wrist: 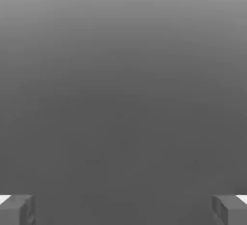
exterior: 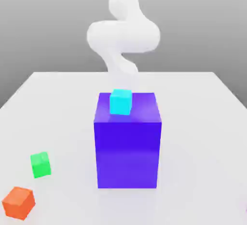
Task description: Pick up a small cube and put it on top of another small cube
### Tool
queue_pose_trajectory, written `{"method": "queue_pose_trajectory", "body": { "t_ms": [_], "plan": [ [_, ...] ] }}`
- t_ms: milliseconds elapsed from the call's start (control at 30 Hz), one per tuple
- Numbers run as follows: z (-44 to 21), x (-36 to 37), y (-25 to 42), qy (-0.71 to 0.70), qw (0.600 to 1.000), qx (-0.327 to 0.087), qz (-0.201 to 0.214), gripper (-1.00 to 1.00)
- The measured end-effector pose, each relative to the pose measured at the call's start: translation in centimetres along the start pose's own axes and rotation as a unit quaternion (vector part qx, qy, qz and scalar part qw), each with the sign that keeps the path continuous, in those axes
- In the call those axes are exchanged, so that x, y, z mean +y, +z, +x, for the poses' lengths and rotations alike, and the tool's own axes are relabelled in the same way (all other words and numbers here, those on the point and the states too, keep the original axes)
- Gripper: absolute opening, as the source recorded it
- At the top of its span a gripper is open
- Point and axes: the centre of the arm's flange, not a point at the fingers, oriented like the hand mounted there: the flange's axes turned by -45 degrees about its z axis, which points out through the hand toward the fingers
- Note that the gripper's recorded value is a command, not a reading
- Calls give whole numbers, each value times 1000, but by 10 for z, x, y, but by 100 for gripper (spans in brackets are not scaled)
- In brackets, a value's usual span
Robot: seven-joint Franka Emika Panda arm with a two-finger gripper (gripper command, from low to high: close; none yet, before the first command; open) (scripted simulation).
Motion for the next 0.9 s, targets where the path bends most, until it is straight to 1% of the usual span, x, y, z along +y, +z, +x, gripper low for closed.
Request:
{"method": "queue_pose_trajectory", "body": {
  "t_ms": [200,433,633,900],
  "plan": [
    [2,-57,100,-89,993,-71,17,0],
    [-28,-133,208,-194,969,-145,49,0],
    [-82,-208,287,-287,932,-202,89,0],
    [-186,-290,376,-388,868,-273,147,0]
  ]
}}
